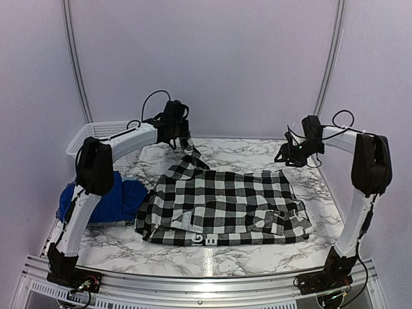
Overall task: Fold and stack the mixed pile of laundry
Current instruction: Pick up the 1/3-folded shirt from the center of the board.
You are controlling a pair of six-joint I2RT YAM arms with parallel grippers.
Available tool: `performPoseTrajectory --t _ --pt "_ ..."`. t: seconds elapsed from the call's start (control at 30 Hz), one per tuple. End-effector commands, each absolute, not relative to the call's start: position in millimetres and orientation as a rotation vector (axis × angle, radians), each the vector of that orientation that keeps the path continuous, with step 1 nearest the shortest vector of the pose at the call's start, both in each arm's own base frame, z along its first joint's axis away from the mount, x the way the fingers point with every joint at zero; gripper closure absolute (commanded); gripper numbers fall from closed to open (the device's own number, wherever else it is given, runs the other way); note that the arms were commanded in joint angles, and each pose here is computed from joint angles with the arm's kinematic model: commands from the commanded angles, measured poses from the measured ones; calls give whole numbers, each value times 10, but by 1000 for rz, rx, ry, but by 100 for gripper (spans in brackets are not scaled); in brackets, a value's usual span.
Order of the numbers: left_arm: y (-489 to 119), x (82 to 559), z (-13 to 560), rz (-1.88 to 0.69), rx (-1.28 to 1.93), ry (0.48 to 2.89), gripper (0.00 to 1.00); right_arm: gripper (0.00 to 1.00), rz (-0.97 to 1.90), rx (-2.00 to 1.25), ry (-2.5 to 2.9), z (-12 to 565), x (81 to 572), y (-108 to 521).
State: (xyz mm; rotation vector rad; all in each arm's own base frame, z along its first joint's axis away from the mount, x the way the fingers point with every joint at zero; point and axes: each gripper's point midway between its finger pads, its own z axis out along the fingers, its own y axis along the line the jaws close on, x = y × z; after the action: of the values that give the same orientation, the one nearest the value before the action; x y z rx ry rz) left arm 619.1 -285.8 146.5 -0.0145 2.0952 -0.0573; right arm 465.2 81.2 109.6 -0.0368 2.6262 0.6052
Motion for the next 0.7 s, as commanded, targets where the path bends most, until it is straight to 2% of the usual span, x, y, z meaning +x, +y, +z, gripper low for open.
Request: performPoseTrajectory --t 0.0,0.07,0.1,0.13,0.17,0.2,0.23,0.5,0.67 --pt "-4129 5707 2215 -237 351 1842 95 37 720 74 2536 1319 4724 607" --pt "-4547 5471 2046 -308 479 1833 81 37 765 119 2512 1346 4747 541" --pt "-4691 5369 1974 -330 524 1833 71 37 777 138 2500 1362 4762 505" --pt "-4796 5287 1909 -348 558 1835 52 36 784 156 2493 1370 4774 472" --pt "-4863 5228 1879 -359 576 1837 24 36 790 169 2488 1374 4781 447" --pt "-4893 5196 1861 -369 590 1838 7 36 794 178 2485 1376 4793 432" --pt "-4907 5171 1864 -375 608 1837 2 36 797 181 2483 1382 4805 428" --pt "-4271 5517 2331 -348 372 1858 1 34 931 168 2443 1372 4941 662" --pt "-3604 5755 2049 -302 275 1992 1 35 892 57 2452 1371 5145 929"
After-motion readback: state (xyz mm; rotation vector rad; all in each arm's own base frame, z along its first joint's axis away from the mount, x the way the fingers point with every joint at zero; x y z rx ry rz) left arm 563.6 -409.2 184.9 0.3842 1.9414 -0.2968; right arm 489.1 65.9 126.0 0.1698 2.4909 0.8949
